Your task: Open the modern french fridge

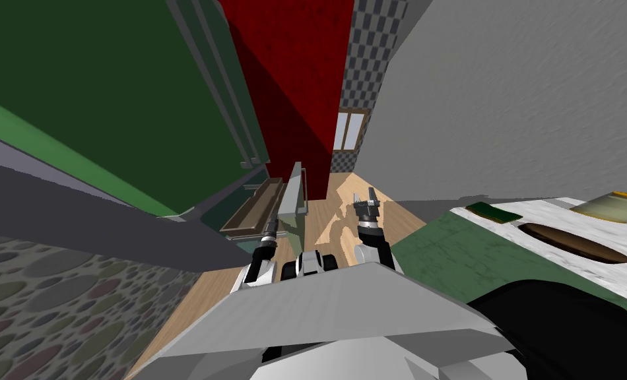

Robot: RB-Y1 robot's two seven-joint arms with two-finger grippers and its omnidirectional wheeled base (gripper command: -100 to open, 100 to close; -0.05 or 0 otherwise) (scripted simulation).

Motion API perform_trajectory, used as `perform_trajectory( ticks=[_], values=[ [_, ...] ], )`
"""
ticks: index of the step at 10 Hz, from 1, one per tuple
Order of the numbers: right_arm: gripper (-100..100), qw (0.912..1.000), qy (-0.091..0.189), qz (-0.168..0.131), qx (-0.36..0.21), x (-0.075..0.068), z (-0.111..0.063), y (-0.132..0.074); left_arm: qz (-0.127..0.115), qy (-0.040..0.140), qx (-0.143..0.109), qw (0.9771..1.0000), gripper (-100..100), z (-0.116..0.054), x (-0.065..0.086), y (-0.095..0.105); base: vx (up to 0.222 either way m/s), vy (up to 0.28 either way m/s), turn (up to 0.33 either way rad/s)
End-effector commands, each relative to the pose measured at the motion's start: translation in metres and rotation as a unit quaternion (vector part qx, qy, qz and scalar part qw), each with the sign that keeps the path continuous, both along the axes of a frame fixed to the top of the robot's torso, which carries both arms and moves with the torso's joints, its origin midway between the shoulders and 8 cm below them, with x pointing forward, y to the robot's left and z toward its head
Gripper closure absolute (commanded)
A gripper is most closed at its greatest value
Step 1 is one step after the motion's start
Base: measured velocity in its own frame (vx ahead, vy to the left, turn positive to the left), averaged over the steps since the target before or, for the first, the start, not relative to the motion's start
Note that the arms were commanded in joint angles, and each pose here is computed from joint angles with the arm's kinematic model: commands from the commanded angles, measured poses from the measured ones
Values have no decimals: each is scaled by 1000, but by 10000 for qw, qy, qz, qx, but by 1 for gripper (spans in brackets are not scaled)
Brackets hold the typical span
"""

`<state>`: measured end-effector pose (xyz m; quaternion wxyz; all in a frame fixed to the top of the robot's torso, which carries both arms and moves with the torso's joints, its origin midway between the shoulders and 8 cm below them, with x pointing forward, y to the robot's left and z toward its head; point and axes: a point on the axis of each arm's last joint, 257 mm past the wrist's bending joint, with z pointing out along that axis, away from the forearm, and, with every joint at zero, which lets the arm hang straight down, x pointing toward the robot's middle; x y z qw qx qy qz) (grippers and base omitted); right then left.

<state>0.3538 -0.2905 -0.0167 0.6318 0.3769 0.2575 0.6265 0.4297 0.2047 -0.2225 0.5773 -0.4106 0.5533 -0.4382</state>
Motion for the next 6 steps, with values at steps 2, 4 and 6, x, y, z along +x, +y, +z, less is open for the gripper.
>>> perform_trajectory(
  ticks=[2,4,6],
  values=[
    [0,10000,0,0,0,0,0,0,2,9,0,10000,0,0,0,0,0,0,0],
    [0,10000,0,0,0,0,0,0,2,9,0,10000,0,0,0,0,0,0,0],
    [0,10000,0,0,0,0,0,0,2,9,0,10000,0,0,0,0,0,0,0]
  ],
)
